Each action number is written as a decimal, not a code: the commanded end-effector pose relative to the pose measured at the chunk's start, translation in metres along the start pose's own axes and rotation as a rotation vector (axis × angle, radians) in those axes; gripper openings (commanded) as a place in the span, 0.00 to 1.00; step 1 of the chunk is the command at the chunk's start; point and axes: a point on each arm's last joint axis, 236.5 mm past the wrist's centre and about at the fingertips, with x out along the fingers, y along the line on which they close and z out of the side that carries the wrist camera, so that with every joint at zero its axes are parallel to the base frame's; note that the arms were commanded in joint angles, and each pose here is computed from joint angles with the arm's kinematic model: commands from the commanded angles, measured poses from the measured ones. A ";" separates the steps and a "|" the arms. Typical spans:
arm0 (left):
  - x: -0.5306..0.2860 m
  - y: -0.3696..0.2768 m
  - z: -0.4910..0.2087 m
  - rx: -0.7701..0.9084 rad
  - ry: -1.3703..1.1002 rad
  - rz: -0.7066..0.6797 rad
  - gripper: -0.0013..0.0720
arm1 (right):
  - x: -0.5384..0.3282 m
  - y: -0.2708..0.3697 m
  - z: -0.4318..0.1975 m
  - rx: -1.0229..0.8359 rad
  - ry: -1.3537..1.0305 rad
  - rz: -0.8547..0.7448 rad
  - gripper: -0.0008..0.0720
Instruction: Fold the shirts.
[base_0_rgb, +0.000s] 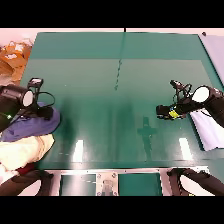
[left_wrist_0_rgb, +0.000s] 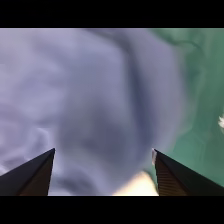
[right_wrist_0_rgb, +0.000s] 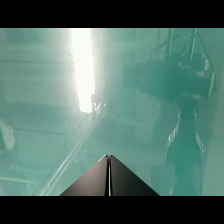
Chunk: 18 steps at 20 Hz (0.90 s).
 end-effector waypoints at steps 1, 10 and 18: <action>0.040 0.022 -0.008 -0.036 0.046 -0.004 1.00 | 0.000 0.000 0.000 0.000 0.000 0.000 0.03; 0.025 0.018 0.007 0.063 0.142 -0.048 0.04 | 0.000 0.000 0.000 0.000 0.000 0.000 0.03; -0.236 -0.165 0.120 0.382 -0.510 -0.414 0.04 | -0.003 0.006 -0.012 0.007 0.053 0.022 0.03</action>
